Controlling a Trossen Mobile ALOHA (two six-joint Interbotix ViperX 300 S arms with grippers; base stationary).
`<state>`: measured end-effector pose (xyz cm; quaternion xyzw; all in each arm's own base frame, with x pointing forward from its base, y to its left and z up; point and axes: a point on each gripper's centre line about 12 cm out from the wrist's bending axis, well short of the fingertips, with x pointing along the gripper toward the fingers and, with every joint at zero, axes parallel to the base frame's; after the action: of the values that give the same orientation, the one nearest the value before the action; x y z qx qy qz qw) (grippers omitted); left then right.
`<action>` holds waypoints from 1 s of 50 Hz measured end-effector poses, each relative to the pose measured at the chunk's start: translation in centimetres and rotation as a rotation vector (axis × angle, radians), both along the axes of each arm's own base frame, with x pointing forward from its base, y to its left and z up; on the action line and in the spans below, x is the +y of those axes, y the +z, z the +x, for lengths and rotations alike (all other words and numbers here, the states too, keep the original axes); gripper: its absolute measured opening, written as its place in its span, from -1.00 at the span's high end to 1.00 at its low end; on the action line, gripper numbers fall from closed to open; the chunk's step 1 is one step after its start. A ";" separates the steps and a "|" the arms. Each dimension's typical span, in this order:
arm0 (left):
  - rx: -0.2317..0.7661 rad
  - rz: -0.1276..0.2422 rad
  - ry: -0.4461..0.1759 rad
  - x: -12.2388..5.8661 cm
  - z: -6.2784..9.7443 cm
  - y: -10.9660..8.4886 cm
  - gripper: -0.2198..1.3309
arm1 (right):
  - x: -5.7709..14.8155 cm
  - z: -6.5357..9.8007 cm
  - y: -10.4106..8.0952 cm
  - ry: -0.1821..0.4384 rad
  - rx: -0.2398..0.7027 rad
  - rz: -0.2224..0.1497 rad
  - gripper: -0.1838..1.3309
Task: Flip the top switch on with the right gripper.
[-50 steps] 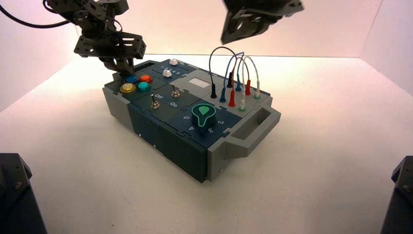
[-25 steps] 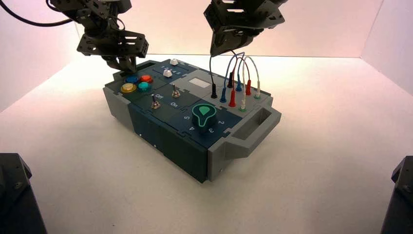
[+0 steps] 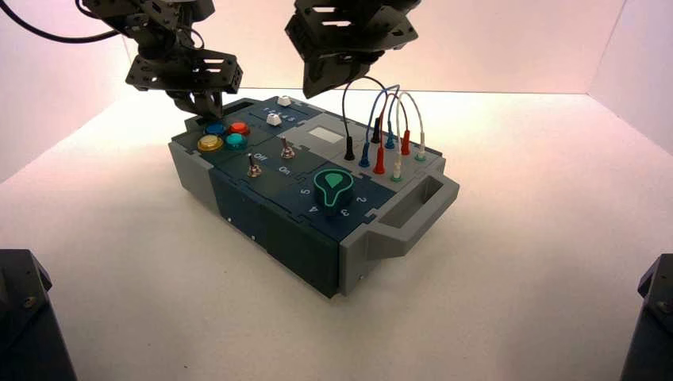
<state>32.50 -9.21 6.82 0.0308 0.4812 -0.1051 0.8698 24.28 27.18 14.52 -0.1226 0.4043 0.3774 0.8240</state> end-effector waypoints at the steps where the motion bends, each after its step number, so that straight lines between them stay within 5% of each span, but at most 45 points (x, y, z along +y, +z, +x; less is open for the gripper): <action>1: 0.001 0.001 -0.001 0.0 -0.1 0.0 0.93 | 0.2 0.1 -0.1 0.003 0.005 -0.003 0.95; 50: 0.005 0.000 0.001 0.0 -0.1 -0.1 0.92 | 4.8 0.2 -3.1 0.109 0.088 -0.081 0.95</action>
<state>32.42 -9.19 6.76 0.0303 0.4832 -0.1049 0.8687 24.52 32.02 11.43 -0.1608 0.4480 0.4099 0.7781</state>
